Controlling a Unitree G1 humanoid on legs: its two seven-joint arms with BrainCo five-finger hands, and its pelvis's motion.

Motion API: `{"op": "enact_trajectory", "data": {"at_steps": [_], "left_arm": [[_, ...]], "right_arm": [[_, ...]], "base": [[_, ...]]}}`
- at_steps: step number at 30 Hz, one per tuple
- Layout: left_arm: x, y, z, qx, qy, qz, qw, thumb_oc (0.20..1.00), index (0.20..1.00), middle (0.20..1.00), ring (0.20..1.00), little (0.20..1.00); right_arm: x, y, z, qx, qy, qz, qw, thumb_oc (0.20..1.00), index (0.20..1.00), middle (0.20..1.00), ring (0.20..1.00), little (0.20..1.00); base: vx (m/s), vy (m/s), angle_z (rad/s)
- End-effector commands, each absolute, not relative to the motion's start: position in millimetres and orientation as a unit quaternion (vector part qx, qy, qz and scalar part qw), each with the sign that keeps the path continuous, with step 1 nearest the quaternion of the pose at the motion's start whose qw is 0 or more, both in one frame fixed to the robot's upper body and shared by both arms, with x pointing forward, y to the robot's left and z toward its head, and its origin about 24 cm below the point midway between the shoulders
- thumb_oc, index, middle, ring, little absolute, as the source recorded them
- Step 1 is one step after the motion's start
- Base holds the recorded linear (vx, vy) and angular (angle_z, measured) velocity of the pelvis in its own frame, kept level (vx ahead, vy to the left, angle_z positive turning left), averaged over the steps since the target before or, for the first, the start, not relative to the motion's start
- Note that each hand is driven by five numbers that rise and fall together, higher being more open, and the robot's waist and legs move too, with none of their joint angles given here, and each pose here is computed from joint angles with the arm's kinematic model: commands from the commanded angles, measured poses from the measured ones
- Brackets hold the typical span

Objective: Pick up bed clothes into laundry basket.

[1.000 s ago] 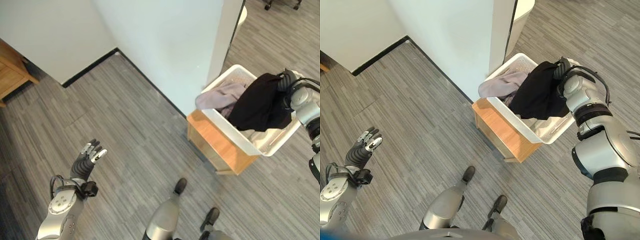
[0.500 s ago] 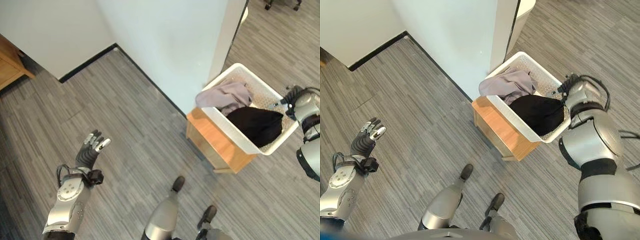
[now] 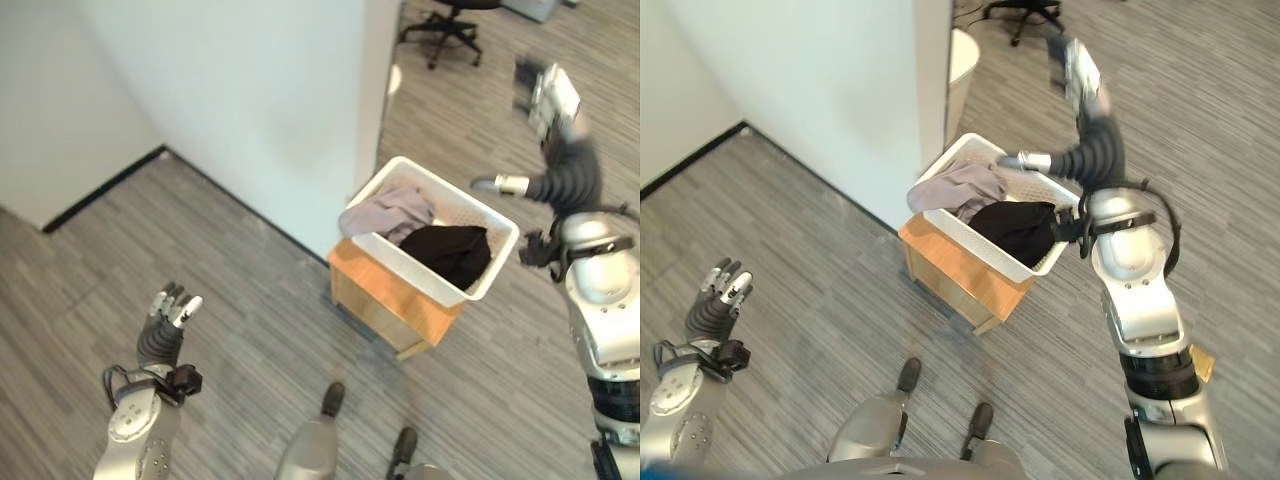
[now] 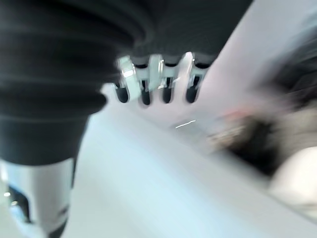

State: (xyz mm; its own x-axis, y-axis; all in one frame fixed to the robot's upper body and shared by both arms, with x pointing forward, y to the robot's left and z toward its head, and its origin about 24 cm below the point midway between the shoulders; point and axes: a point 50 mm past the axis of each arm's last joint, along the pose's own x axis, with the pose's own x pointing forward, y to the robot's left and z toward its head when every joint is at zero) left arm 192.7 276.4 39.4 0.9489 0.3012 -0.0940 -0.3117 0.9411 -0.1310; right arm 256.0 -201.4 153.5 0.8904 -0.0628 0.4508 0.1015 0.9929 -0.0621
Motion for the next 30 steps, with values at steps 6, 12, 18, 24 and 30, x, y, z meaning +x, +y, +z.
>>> {"op": "enact_trajectory", "data": {"at_steps": [6, 12, 18, 24, 30], "left_arm": [[171, 304, 36, -0.028, 0.029, 0.203, 0.978, 1.000, 1.000, 1.000, 1.000, 1.000], [152, 299, 14, -0.069, 0.062, 0.228, 0.969, 1.000, 1.000, 1.000, 1.000, 1.000], [156, 289, 11, -0.077, 0.063, 0.205, 0.974, 1.000, 1.000, 1.000, 1.000, 1.000], [166, 279, 2, -0.102, 0.073, 0.185, 0.975, 1.000, 1.000, 1.000, 1.000, 1.000], [170, 287, 11, -0.085, 0.056, 0.206, 0.973, 1.000, 1.000, 1.000, 1.000, 1.000]], "right_arm": [[228, -211, 53, 0.100, -0.035, 0.006, 0.994, 1.000, 1.000, 1.000, 1.000, 1.000], [197, -226, 33, 0.069, 0.028, 0.003, 0.997, 1.000, 1.000, 1.000, 1.000, 1.000], [218, -221, 51, 0.021, -0.004, 0.033, 0.999, 1.000, 1.000, 1.000, 1.000, 1.000], [223, -244, 61, -0.037, -0.016, -0.013, 0.999, 1.000, 1.000, 1.000, 1.000, 1.000], [217, -243, 49, 0.011, -0.010, -0.057, 0.998, 1.000, 1.000, 1.000, 1.000, 1.000]], "base": [[-0.03, -0.047, 0.03], [-0.01, -0.066, 0.08], [-0.12, -0.127, 0.28], [-0.27, -0.088, 1.24], [-0.12, 0.007, 1.33]]}}
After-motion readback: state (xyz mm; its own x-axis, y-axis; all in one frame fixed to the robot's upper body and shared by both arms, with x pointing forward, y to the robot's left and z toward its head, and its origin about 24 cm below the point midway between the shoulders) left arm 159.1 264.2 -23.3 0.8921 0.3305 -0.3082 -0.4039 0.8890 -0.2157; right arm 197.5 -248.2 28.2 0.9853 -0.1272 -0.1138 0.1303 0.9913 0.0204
